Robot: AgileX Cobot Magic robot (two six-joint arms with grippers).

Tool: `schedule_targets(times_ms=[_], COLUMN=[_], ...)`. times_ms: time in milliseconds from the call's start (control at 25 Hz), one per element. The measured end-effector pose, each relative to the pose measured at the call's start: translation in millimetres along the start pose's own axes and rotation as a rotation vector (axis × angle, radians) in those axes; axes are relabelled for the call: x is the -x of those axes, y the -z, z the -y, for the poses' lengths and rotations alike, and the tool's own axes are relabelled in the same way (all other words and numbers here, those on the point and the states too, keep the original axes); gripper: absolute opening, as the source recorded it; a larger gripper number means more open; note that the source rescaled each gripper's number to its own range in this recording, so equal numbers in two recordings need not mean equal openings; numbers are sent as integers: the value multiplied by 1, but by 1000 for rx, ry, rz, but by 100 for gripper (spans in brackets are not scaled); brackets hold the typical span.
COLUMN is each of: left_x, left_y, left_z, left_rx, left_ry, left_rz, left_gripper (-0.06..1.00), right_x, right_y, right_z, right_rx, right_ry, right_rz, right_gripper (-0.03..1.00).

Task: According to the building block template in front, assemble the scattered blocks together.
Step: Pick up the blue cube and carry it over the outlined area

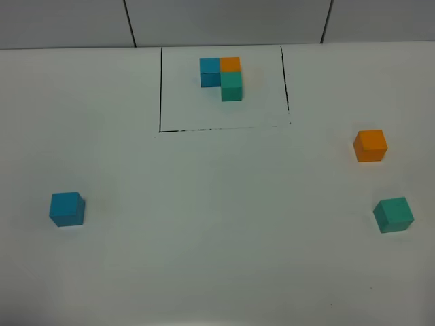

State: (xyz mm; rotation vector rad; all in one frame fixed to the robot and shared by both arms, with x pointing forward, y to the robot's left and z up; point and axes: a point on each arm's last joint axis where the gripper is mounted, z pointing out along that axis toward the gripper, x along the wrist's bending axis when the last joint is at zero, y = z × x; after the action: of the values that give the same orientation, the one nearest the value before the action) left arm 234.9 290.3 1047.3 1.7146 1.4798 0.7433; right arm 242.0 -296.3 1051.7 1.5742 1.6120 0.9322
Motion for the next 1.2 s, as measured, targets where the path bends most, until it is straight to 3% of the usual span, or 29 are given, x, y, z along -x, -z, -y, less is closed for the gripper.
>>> schedule_targets(times_ms=[120,480,800,1040,1200], left_x=[-2,-10,-22,-31,-35], left_y=[-12,-53,-132,-194,-225], left_z=[-8,-68,-104,-96,-84], left_rx=[-95,-235,-539,-733,-798], left_ry=[0,-16,29,81,127], left_rz=[3,3,15,-7,-30], left_gripper=[70,96,97,97,97], right_x=[0,0,0,0,0], right_y=[0,0,0,0,0], right_z=[0,0,0,0,0], right_rx=[0,1,1,1,1], right_ry=[1,1,1,1,1], right_rz=[1,2,2,2,2], right_gripper=[72,72,72,72,72])
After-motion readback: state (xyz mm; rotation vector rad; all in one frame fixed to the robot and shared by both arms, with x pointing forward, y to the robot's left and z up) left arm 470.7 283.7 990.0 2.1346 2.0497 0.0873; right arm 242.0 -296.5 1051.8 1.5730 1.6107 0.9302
